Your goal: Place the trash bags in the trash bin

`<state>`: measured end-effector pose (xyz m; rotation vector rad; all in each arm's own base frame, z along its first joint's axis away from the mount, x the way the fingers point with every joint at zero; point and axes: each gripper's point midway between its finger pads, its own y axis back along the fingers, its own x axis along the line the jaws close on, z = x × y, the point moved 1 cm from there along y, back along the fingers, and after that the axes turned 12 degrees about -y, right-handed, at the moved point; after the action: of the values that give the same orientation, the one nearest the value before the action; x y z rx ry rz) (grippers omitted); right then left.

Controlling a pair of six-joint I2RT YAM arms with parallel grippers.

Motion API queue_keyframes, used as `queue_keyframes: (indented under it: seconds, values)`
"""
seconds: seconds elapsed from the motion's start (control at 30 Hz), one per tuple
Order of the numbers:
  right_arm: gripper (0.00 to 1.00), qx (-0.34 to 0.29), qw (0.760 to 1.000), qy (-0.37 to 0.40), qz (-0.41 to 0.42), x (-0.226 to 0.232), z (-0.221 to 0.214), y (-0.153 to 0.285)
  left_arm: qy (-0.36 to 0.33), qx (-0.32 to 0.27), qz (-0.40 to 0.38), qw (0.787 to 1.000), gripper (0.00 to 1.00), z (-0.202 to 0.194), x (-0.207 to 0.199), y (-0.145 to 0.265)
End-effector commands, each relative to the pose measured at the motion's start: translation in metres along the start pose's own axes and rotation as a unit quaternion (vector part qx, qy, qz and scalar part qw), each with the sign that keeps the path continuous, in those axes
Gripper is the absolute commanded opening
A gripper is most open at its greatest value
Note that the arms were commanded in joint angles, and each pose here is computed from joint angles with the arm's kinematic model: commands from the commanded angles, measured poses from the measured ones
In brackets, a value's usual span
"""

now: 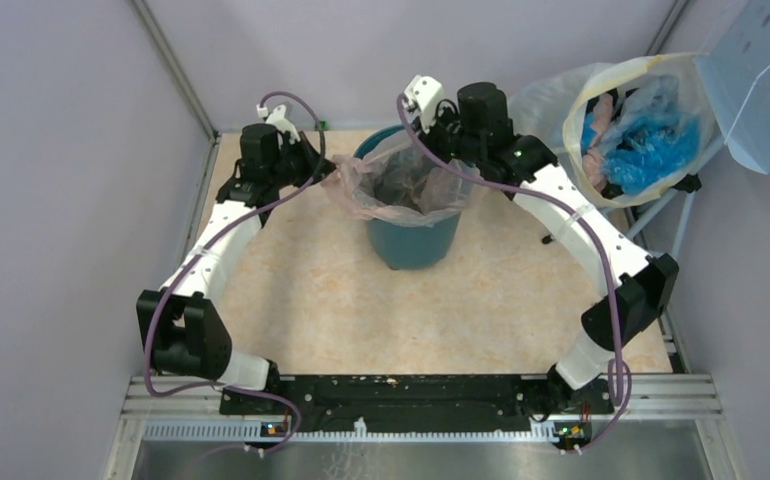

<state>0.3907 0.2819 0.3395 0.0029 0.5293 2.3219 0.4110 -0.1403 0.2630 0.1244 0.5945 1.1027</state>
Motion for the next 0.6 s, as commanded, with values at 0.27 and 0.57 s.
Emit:
queue_keyframes:
  seconds: [0.27,0.57]
  values:
    - [0.0,-0.051,0.973,-0.226,-0.007,-0.063,0.027,-0.018,0.019,0.002,0.0,1.0,0.0,0.016,0.018,-0.024]
    - [0.0,-0.003,0.938,-0.346,0.013,-0.088,0.014,-0.044,0.035,0.018,-0.019,0.999,0.0,0.012,0.029,-0.042]
